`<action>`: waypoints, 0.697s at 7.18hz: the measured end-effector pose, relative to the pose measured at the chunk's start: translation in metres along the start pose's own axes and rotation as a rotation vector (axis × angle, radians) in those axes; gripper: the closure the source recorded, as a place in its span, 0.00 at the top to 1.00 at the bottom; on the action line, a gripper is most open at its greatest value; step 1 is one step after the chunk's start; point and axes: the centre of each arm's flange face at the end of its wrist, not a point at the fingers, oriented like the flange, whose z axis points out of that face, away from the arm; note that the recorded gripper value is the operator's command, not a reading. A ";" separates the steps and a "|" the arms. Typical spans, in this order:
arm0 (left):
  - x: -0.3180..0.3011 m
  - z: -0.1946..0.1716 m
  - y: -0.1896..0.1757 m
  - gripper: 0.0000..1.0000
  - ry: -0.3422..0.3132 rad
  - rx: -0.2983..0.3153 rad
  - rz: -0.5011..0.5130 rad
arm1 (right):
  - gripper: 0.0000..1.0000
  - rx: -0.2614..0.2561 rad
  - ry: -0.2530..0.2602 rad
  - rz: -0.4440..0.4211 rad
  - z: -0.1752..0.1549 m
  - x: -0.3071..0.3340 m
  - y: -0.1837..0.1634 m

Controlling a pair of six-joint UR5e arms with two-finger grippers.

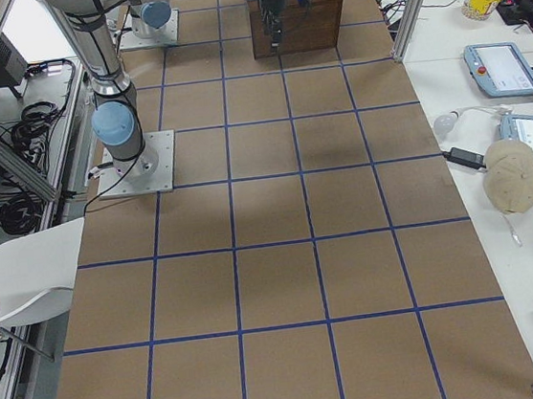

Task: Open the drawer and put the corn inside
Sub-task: 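Pull the drawer open outward with the left gripper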

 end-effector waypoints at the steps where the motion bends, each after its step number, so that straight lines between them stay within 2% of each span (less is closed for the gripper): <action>1: -0.002 -0.001 -0.001 1.00 -0.011 -0.006 0.009 | 1.00 0.000 0.000 0.000 0.000 0.000 0.000; 5: -0.007 -0.008 -0.006 1.00 -0.040 -0.006 0.022 | 1.00 0.000 0.000 0.000 0.000 0.000 0.000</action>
